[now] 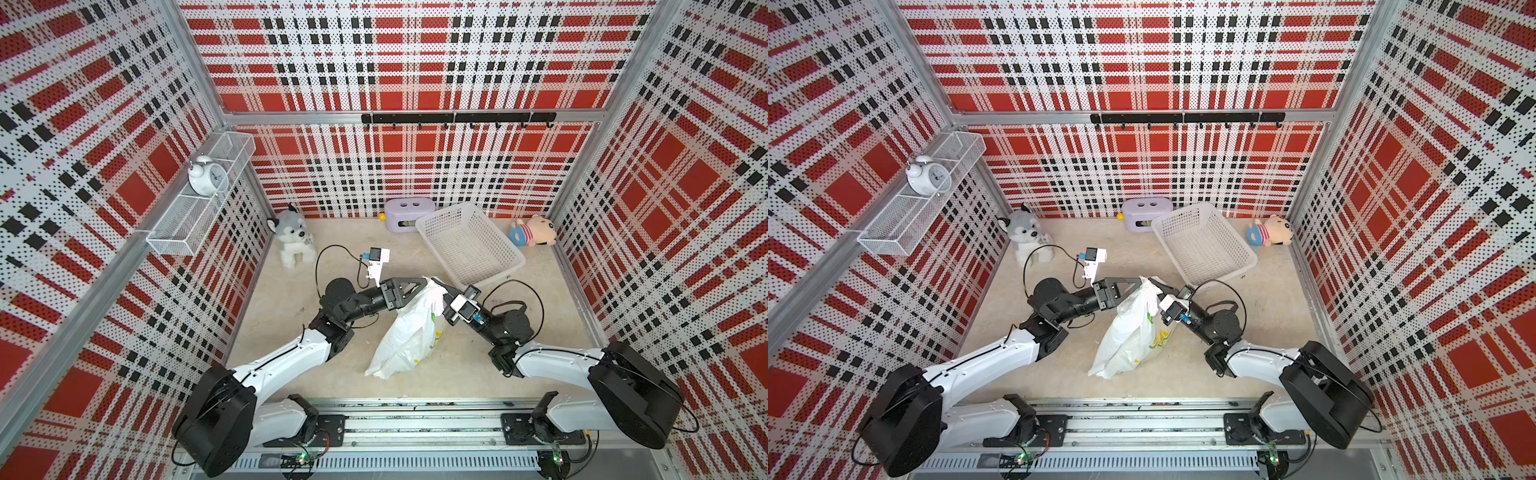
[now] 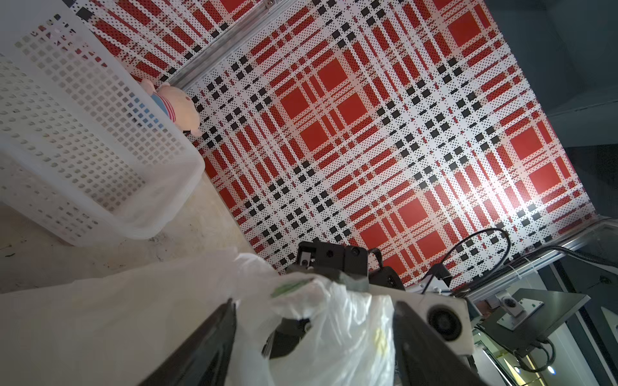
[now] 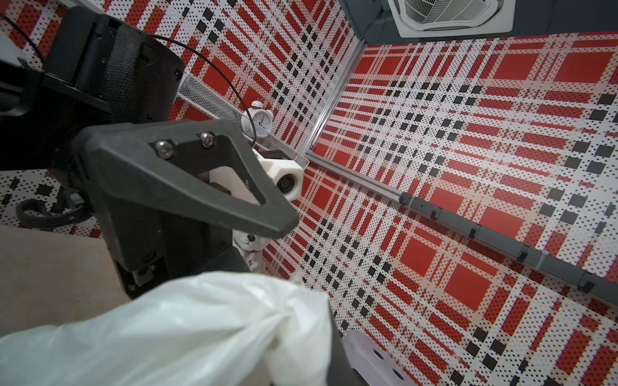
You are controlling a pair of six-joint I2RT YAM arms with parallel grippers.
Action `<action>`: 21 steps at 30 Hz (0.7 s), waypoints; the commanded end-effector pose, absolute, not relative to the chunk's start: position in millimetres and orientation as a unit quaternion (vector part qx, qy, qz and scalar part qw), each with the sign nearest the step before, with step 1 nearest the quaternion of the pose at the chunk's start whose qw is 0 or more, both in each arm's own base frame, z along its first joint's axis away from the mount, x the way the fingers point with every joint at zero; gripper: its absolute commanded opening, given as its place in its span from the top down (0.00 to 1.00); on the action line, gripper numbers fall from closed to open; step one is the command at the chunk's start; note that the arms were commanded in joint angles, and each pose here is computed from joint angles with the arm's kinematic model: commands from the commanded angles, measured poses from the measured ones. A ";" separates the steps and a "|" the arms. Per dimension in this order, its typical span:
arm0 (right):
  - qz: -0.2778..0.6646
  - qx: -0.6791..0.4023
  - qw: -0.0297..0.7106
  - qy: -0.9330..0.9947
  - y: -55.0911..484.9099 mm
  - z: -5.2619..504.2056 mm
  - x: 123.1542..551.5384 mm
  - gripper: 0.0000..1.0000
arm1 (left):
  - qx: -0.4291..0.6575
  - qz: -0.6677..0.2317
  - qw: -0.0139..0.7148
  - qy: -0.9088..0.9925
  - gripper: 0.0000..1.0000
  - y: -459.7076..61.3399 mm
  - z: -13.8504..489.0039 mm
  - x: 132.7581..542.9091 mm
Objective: Place the banana into a plastic bag & tie a knot
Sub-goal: Cross the plastic bag at the center of the board.
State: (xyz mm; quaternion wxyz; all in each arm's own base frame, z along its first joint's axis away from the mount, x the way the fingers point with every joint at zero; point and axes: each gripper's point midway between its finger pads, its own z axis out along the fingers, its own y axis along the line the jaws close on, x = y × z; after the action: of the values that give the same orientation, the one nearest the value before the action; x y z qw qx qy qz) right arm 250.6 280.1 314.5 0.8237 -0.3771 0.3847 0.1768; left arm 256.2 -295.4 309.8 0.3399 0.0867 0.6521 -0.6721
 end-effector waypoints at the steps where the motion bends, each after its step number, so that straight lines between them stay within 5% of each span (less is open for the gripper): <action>1: 0.191 -0.376 0.822 0.383 282.8 317.3 247.2 1.00 | 0.112 -0.674 0.355 0.639 0.25 -302.7 328.4 255.2; 12: 0.191 -0.378 0.819 0.386 284.4 314.4 248.2 1.00 | 0.120 -0.680 0.355 0.630 0.39 -305.0 336.2 251.7; 21: 0.193 -0.379 0.819 0.385 285.3 314.8 248.0 1.00 | 0.111 -0.676 0.350 0.639 0.73 -306.3 325.9 256.0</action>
State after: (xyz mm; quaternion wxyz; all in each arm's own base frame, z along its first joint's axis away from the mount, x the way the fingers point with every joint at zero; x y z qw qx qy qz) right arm 249.4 281.0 314.4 0.8229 -0.3788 0.3832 0.1802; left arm 257.1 -304.2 323.6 0.3459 0.1043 0.6441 -0.6743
